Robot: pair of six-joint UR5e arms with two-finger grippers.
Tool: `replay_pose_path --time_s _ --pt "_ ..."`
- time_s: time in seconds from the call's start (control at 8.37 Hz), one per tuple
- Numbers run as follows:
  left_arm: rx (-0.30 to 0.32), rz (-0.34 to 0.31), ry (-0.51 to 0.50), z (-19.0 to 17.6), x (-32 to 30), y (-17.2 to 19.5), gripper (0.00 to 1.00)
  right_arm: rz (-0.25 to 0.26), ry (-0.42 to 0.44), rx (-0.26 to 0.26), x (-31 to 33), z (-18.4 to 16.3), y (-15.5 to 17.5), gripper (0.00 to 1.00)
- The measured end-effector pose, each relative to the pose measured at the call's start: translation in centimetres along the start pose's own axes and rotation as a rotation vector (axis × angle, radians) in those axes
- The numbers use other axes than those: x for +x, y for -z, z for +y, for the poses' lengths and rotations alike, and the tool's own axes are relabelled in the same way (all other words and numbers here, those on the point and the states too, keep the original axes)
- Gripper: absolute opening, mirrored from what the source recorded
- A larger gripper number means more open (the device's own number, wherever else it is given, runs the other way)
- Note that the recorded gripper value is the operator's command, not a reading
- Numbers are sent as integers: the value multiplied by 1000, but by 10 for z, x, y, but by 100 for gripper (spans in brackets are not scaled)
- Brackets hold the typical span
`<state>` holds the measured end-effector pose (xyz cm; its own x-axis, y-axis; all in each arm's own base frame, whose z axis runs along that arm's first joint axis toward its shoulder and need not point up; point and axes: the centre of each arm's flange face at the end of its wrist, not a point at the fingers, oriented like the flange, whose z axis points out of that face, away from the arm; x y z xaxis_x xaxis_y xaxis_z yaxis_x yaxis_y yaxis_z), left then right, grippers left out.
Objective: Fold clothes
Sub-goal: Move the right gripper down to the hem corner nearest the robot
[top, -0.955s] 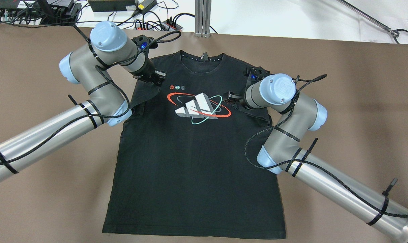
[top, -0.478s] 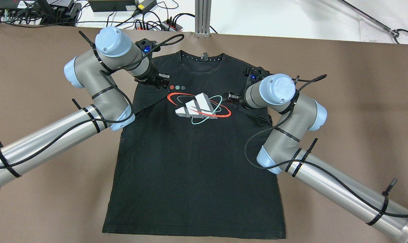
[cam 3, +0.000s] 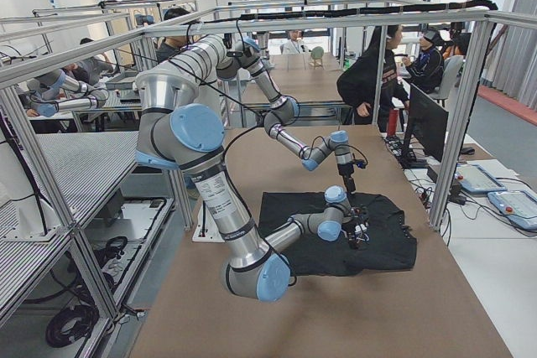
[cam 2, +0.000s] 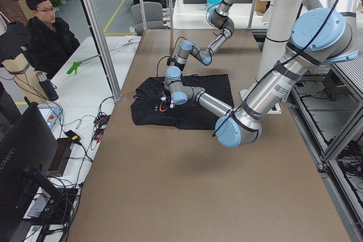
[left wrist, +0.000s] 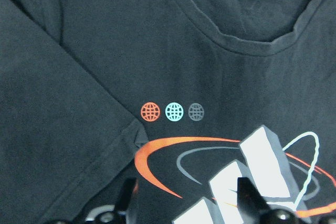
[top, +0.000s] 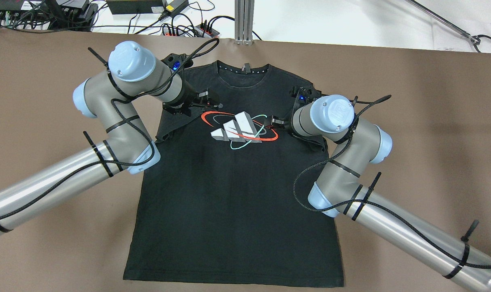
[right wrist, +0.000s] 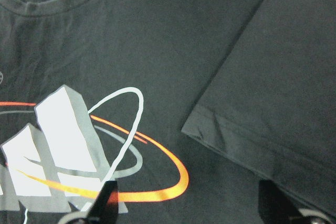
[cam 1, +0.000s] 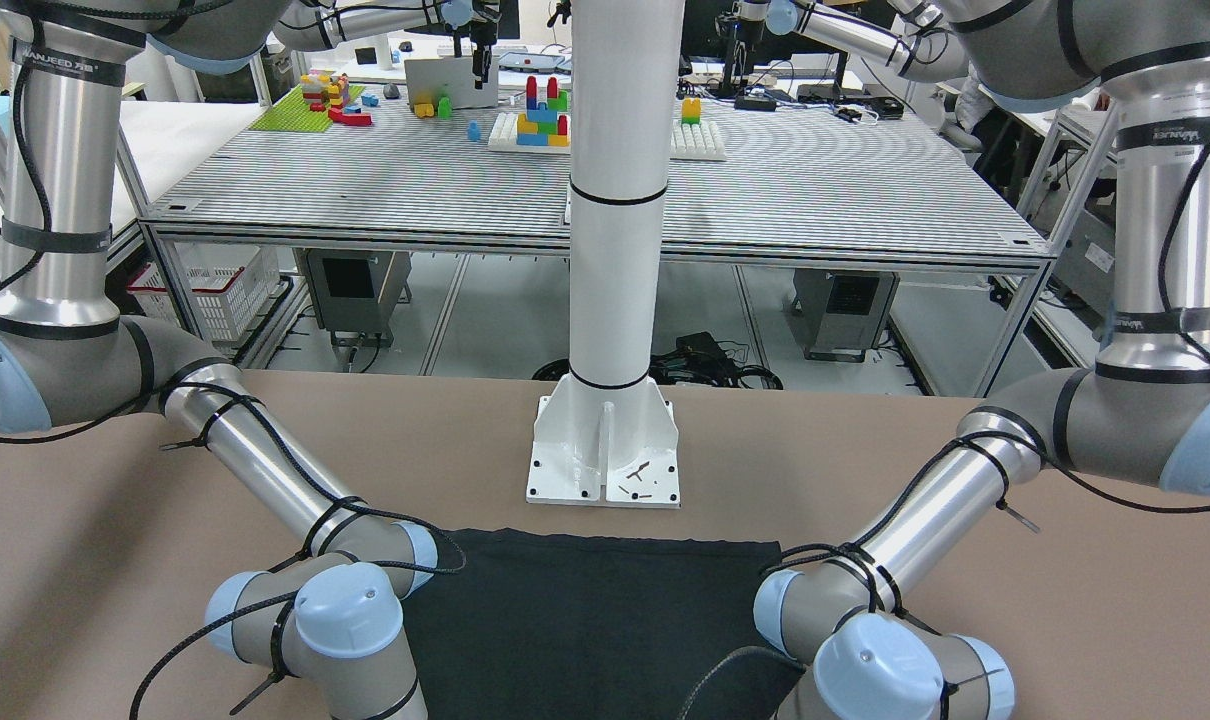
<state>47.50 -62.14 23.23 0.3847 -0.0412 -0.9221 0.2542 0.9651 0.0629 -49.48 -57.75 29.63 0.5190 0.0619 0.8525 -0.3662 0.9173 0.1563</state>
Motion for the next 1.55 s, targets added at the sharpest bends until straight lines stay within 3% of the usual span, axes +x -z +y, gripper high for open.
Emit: replay_pose_path --time_s 0.36,0.72,0.84,1.07,1.31,1.55 --pt "-13 50 66 89 -56 45 93 -11 -51 -43 20 49 20 93" --pt "20 74 131 162 -80 80 93 62 -99 -113 44 120 82 90" --pt "42 74 140 177 -84 85 93 74 -128 -133 62 148 109 81" --pt "56 71 145 188 -88 87 93 119 -185 -174 102 195 139 65" --pt "58 70 150 190 -89 88 93 169 -219 -190 118 245 142 63" --pt "58 70 155 191 -89 88 93 214 -189 -197 134 290 143 60"
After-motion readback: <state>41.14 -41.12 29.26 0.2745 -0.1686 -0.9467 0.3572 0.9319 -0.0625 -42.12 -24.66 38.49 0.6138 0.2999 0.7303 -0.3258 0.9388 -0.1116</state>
